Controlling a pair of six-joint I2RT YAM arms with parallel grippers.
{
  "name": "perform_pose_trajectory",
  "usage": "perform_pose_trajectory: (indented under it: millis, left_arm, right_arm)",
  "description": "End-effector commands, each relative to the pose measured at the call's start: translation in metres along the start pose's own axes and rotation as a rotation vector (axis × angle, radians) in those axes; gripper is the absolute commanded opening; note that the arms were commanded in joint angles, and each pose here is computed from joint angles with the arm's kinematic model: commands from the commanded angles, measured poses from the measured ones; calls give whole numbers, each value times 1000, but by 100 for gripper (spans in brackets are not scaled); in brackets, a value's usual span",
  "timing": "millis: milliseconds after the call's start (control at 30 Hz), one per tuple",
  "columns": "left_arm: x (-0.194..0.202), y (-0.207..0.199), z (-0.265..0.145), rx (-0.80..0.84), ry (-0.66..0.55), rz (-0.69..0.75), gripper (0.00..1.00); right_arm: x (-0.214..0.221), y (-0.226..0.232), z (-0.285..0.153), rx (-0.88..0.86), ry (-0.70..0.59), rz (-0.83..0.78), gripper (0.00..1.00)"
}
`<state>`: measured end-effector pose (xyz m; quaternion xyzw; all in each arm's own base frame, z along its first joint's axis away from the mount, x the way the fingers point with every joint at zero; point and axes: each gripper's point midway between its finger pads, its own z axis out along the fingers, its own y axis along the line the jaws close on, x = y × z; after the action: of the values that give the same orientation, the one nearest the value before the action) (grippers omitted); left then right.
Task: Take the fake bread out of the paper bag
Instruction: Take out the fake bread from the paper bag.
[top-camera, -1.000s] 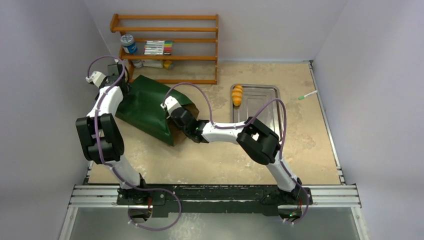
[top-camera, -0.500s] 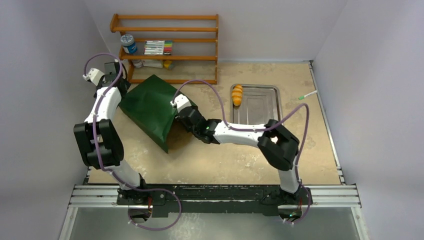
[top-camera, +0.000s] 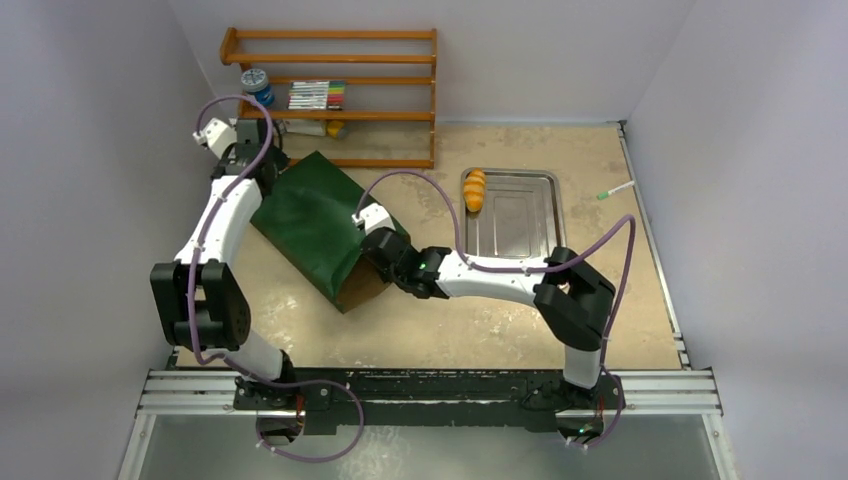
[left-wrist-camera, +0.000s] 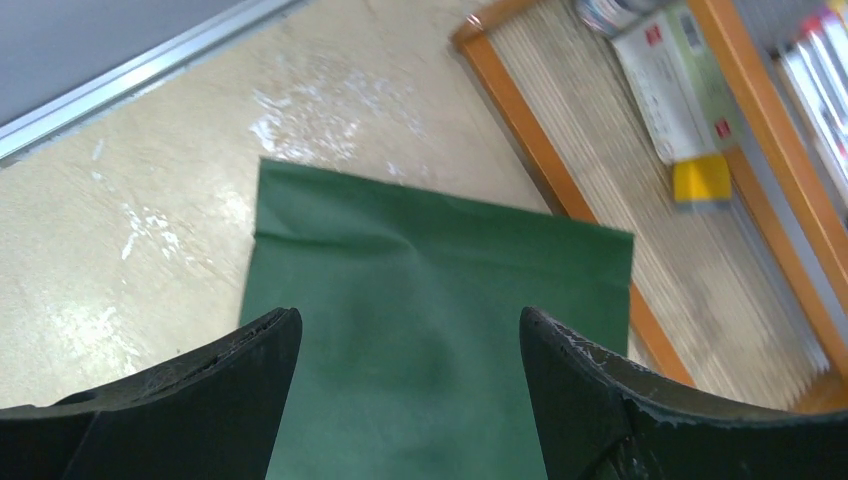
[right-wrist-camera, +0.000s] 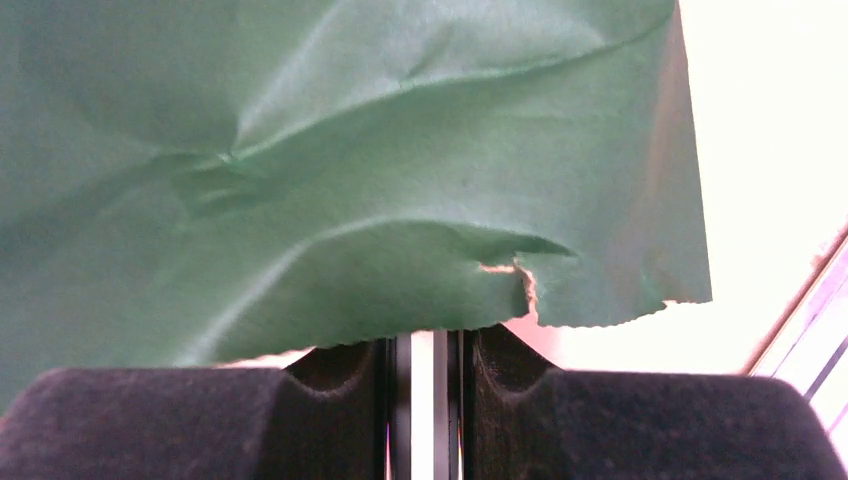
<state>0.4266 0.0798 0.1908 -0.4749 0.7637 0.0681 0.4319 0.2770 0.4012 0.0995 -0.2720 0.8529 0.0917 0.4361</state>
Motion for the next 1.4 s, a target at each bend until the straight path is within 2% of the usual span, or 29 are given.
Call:
perform_pose_trajectory:
  millis: [0,333,600,767,1000,1200,1367]
  left_arm:
    - [-19,-23,-54,105,-93,51,80]
    - [20,-11,-111,233,-72,141,81]
    - [37,-4,-142,322,-35,226,81]
    - [47,5,-166,387,12,322,82]
    - [62,38,-192,459,74,399,84]
    - [79,58,-207,538,128,407,84]
    - [98,63,-218,619,197,389,85]
  right_arm:
    - [4,1,-21,34,16,50,0]
    - [41,11,-72,43,94,130,0]
    - [47,9,-78,132,143,159,0]
    - [27,3,-67,164,127,153,0]
    - [-15,-9,-40,149,90,171,0]
    - [-57,7,-19,58,56,145,0]
    - [-65,23,-20,-13,74,157,0]
